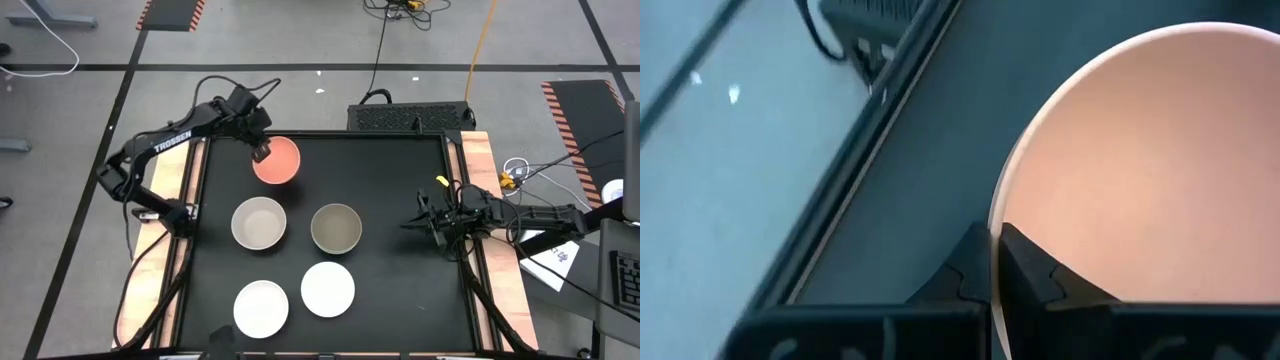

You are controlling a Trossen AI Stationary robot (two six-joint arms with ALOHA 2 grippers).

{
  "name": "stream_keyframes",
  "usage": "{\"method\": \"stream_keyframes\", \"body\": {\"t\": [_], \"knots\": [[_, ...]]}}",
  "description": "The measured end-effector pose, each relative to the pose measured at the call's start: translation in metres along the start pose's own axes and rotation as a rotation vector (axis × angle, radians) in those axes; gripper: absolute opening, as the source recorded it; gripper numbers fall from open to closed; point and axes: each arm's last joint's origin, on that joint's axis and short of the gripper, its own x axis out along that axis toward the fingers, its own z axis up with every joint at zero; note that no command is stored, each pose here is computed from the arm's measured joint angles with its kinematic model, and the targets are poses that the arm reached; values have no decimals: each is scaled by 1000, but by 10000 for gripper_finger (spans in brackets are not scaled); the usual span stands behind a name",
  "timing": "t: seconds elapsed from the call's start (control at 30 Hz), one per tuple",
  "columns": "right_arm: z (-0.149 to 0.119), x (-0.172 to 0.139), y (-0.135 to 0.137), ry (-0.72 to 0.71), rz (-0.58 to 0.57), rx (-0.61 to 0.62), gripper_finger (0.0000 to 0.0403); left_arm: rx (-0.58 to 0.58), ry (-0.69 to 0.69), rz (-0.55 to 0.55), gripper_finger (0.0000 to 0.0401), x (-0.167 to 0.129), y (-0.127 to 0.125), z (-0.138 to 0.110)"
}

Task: Nest bowls inside each other
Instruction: Stack the orange bowl on top of the brown bowl

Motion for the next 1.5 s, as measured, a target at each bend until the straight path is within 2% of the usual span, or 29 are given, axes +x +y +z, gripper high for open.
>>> {"method": "stream_keyframes", "body": {"t": [0.13,0.3,0.5,0.87,1.1,1.5], "knots": [[0,0,0,0,0,0,0,57,-102,-8,5,-20,-16,13],[0,0,0,0,0,2,0,114,-276,-100,5,-47,-35,24],[0,0,0,0,0,3,0,150,-346,-152,5,-65,-51,26],[0,0,0,0,0,5,0,252,-395,-238,5,-81,-87,26],[0,0,0,0,0,5,0,320,-529,-289,5,-87,-109,15],[0,0,0,0,0,0,0,343,-621,-367,5,-64,-132,-5]]}}
